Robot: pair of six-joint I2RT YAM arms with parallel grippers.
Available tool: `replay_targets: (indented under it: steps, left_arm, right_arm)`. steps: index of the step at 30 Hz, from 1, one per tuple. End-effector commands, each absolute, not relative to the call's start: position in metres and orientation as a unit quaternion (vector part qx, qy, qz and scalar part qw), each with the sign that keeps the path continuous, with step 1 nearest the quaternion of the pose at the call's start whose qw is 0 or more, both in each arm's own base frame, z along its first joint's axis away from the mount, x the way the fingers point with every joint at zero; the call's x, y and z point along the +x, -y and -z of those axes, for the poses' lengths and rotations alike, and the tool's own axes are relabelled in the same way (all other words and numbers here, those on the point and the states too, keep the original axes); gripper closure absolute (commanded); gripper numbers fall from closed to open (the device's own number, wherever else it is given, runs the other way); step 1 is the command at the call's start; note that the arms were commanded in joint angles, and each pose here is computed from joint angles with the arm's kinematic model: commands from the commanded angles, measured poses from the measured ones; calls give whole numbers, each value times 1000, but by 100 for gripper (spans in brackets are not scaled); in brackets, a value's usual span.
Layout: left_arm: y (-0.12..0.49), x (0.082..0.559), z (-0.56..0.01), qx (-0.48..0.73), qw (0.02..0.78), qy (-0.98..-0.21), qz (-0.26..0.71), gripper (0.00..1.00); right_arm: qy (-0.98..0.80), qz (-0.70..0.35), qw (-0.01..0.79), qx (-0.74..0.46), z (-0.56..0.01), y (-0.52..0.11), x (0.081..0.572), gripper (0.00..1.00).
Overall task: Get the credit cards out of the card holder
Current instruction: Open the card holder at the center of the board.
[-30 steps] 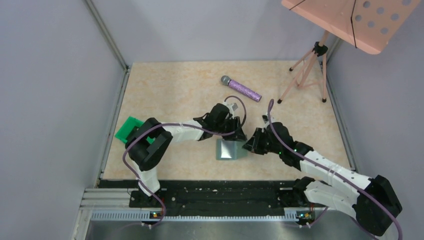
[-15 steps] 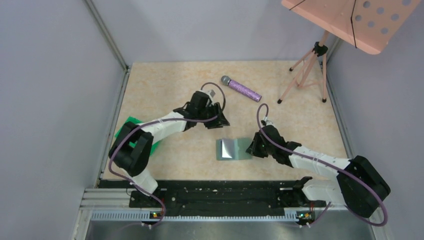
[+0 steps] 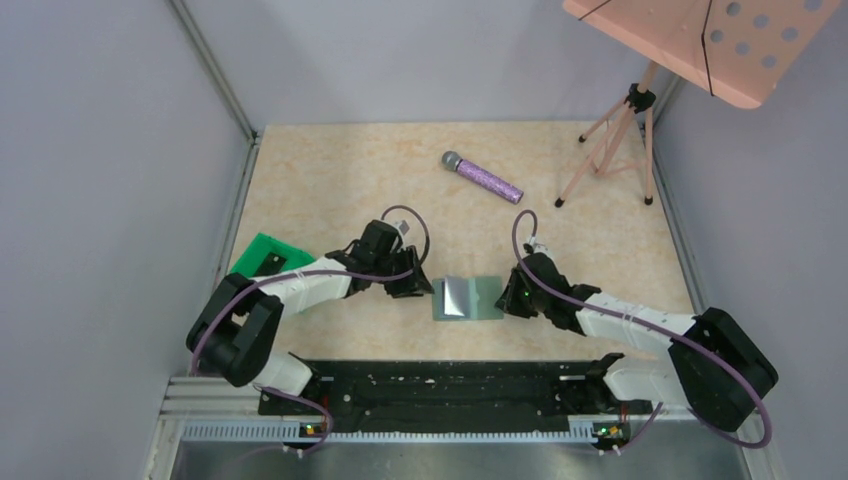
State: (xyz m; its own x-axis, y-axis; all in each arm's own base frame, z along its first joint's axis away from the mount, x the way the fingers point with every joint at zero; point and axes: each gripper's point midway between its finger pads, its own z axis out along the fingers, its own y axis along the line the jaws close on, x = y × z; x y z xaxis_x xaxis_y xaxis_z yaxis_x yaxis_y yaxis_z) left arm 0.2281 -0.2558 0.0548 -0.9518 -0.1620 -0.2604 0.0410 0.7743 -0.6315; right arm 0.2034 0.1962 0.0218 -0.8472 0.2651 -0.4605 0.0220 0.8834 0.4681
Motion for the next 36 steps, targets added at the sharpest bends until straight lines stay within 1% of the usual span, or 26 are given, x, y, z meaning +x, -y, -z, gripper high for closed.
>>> replay_targets:
  steps: [1, 10, 19, 27, 32, 36]
  left_arm:
    - [273, 245, -76, -9, 186, -912, 366, 61]
    - [293, 250, -65, 15, 170, -916, 364, 74]
    - [316, 247, -67, 36, 161, -911, 378, 76]
    - [343, 240, -80, 64, 159, -895, 411, 76]
    - [369, 232, -88, 93, 157, -883, 432, 75]
    - [391, 230, -86, 111, 155, -882, 431, 75]
  right_arm:
    - [-932, -224, 276, 71, -25, -195, 205, 87]
    - [-929, -225, 286, 73, -31, -191, 202, 87]
    - [-928, -228, 286, 72, -30, -190, 201, 86]
    - [-924, -236, 292, 70, -40, -192, 201, 86]
    - [-916, -248, 309, 66, -65, -192, 203, 84]
    - [-903, -278, 323, 56, -87, -197, 201, 83]
